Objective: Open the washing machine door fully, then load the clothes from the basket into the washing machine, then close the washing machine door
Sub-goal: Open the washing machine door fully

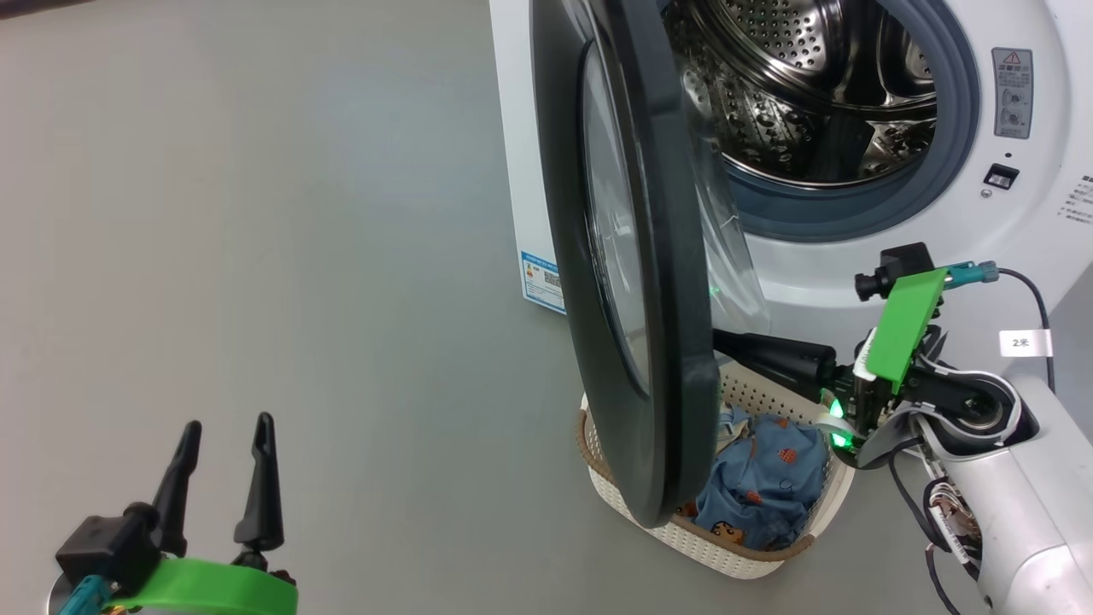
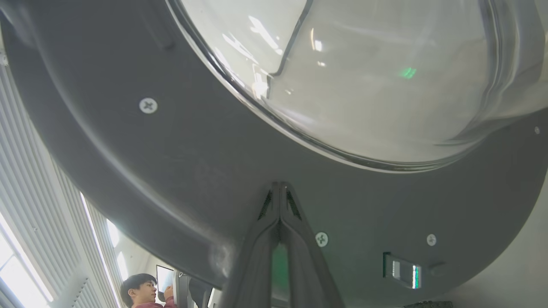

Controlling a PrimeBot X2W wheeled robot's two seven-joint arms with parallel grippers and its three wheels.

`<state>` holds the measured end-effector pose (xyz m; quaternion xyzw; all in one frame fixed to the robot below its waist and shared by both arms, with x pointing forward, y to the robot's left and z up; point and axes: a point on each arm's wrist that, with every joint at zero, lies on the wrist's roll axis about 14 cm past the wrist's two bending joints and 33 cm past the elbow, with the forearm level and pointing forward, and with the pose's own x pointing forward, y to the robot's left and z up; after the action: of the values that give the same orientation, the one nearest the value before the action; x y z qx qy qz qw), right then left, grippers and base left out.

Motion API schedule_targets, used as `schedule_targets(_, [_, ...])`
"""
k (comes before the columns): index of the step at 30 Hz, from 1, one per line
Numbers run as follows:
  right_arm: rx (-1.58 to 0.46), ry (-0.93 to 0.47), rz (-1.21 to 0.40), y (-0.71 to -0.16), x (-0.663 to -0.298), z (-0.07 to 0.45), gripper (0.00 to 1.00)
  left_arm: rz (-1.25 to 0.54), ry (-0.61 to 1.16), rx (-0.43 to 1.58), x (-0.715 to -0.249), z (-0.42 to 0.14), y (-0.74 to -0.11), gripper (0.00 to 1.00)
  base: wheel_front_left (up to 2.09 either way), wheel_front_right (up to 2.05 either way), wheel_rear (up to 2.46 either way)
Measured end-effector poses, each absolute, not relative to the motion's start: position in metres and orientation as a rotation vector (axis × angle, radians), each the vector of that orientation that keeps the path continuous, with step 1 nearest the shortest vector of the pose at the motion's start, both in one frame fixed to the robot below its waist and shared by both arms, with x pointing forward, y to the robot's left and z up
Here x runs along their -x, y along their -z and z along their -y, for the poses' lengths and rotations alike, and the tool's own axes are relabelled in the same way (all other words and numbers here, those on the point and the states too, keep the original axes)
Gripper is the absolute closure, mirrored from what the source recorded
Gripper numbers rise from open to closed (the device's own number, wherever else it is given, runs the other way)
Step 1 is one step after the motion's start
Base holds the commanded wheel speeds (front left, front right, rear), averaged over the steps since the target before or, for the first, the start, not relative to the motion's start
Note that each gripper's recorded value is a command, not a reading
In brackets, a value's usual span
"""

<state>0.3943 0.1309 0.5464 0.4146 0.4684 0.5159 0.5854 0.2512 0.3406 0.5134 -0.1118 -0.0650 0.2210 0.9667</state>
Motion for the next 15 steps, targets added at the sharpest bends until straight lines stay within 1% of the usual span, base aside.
schedule_targets(15, [-0.97,-1.204,-1.104,-0.5454,-0.3915,-0.1323,1.0,0.128,-0.455,0.226,-0.2486,-0.3398,-0.5121,0.0,0.0,0.0,0.0])
